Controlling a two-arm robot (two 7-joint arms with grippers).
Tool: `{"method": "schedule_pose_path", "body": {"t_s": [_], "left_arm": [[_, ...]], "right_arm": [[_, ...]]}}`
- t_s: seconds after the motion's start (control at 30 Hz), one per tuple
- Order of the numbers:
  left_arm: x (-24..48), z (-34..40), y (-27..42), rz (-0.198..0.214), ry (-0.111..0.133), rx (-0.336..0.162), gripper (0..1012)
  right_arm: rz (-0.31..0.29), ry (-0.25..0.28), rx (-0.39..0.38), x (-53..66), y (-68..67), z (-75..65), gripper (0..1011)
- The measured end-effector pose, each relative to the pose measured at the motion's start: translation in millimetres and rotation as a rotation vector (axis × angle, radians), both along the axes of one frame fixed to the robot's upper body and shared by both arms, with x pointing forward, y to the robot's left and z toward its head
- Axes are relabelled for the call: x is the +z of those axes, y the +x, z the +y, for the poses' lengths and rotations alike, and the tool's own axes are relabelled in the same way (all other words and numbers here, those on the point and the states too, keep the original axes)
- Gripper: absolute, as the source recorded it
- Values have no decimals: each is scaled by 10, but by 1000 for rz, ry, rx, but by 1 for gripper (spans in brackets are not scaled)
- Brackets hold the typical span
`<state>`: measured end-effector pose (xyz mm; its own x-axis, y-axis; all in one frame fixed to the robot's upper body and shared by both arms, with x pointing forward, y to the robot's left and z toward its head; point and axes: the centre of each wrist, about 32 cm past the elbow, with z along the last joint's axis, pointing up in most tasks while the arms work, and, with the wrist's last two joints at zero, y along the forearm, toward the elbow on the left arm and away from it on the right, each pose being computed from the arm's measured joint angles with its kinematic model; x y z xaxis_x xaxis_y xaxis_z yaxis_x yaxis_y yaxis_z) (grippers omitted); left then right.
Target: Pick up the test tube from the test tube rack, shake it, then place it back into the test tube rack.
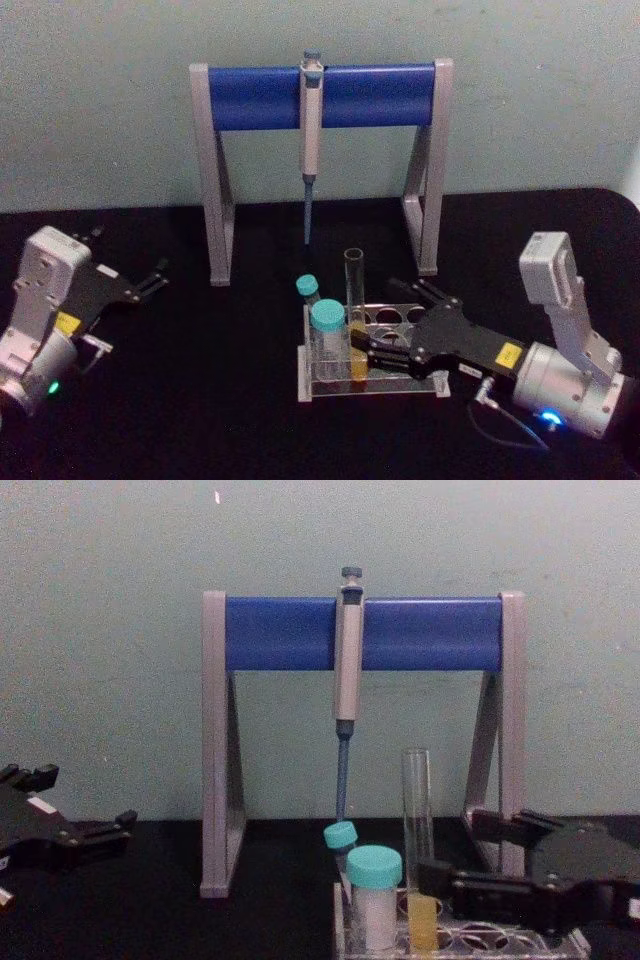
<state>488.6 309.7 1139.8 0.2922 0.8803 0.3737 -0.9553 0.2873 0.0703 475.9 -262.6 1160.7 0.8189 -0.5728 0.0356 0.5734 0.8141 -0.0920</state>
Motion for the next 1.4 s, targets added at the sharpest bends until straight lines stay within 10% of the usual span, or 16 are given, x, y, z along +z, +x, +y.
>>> {"method": "schedule_pose_path", "body": {"t_s": [0.67, 1.4], "left_arm": [[0, 0, 0, 0, 0, 0, 1001], [0, 0, 0, 0, 0, 0, 1001]], "right_arm": [[-6, 21, 41, -27, 305, 177, 1000], [-7, 35, 45, -42, 344, 209, 1000]]}}
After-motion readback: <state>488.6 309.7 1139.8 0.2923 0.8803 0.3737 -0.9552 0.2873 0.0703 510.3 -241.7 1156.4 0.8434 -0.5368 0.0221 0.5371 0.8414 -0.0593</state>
